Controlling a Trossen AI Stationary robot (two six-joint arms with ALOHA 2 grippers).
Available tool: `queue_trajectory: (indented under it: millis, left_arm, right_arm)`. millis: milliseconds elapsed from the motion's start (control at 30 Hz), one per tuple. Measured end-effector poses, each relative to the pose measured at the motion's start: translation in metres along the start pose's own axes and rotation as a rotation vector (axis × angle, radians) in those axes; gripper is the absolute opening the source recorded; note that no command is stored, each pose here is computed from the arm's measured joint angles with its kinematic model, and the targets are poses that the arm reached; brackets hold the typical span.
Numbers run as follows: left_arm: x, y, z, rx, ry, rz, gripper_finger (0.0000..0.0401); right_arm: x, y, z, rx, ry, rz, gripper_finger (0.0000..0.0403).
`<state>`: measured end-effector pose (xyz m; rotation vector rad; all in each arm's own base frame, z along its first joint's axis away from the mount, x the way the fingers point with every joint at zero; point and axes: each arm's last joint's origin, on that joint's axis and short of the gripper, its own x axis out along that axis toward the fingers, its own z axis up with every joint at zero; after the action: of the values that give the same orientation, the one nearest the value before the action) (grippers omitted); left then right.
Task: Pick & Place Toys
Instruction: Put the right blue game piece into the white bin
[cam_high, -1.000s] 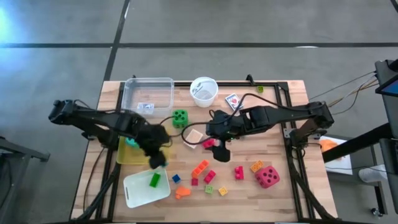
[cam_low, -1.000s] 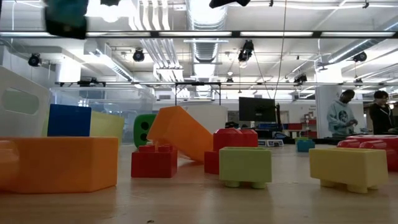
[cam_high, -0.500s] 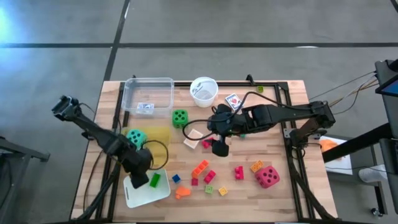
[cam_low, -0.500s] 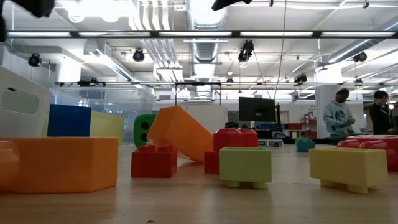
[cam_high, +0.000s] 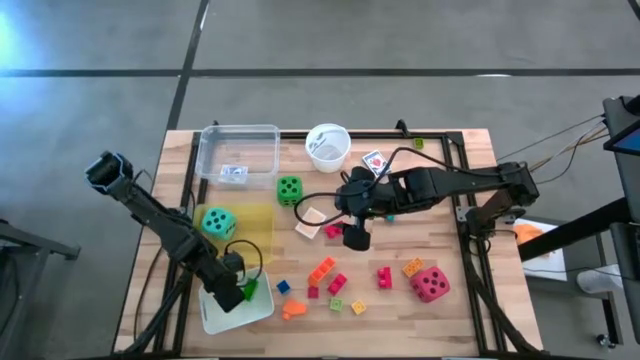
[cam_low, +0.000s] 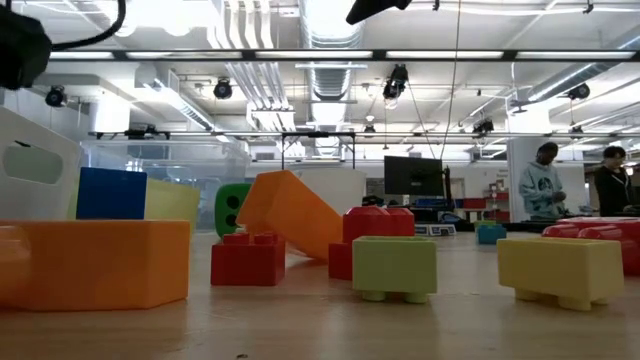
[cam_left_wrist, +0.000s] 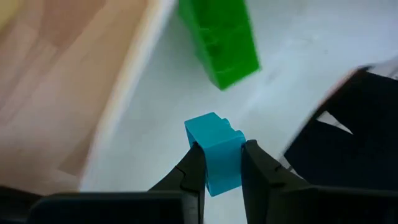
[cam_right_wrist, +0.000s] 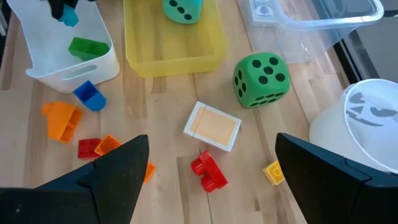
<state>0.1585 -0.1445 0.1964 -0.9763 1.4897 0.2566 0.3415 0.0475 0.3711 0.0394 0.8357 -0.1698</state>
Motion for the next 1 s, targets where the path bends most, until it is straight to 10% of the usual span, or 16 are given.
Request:
queue_trajectory:
  millis: [1000]
  left_arm:
    - [0.031, 0.029, 0.007, -0.146, 0.004, -0.005, 0.0053]
  right_arm:
    - [0.011, -0.005, -0.009, 0.002, 0.051, -0.021, 0.0345]
